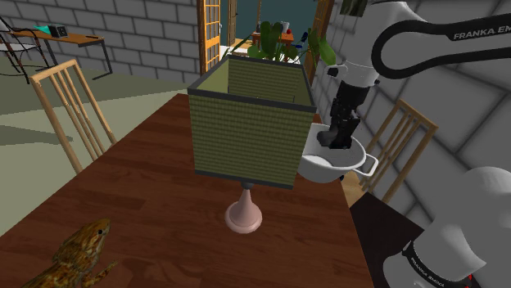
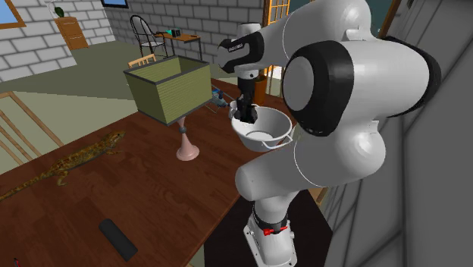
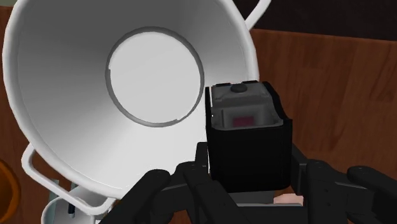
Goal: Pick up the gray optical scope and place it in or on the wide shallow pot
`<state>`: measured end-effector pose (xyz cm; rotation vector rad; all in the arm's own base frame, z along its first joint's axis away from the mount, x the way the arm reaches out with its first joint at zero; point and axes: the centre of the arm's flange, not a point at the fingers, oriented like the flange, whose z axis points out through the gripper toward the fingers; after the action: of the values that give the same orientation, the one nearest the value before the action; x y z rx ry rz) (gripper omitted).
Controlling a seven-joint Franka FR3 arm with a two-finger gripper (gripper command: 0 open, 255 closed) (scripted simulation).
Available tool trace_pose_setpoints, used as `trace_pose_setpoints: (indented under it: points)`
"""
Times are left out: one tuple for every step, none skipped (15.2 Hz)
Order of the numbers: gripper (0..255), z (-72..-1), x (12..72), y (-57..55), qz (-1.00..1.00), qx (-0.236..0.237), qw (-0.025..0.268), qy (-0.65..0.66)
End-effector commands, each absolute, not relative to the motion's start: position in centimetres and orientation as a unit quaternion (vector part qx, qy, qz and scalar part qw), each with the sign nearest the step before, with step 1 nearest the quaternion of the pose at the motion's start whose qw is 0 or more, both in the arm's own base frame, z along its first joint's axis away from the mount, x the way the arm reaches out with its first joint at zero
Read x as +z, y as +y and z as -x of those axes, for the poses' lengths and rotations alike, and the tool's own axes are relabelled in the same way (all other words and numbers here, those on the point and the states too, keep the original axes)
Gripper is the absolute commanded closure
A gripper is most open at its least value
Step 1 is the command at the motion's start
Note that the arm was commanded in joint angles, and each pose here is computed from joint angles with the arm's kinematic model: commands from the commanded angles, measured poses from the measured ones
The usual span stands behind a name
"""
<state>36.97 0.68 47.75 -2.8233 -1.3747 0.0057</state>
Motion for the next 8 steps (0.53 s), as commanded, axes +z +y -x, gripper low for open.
trace_pose_setpoints:
  points:
    - [255, -38.5, 47.8, -1.5, 0.899, 0.002, 0.000, -0.438]
    - [255, -39.3, 47.8, -2.6, 0.899, 0.002, 0.000, -0.438]
    - [255, -40.1, 47.9, -3.6, 0.899, 0.002, 0.000, -0.438]
    - [255, -40.8, 47.9, -4.7, 0.899, 0.002, 0.000, -0.438]
    - [255, -41.6, 47.9, -5.8, 0.899, 0.002, 0.000, -0.438]
    - [255, -42.4, 47.9, -6.9, 0.899, 0.002, 0.000, -0.438]
    - [255, -43.1, 48.0, -8.0, 0.899, 0.002, 0.000, -0.438]
    - [255, -43.9, 48.0, -9.0, 0.899, 0.002, 0.000, -0.438]
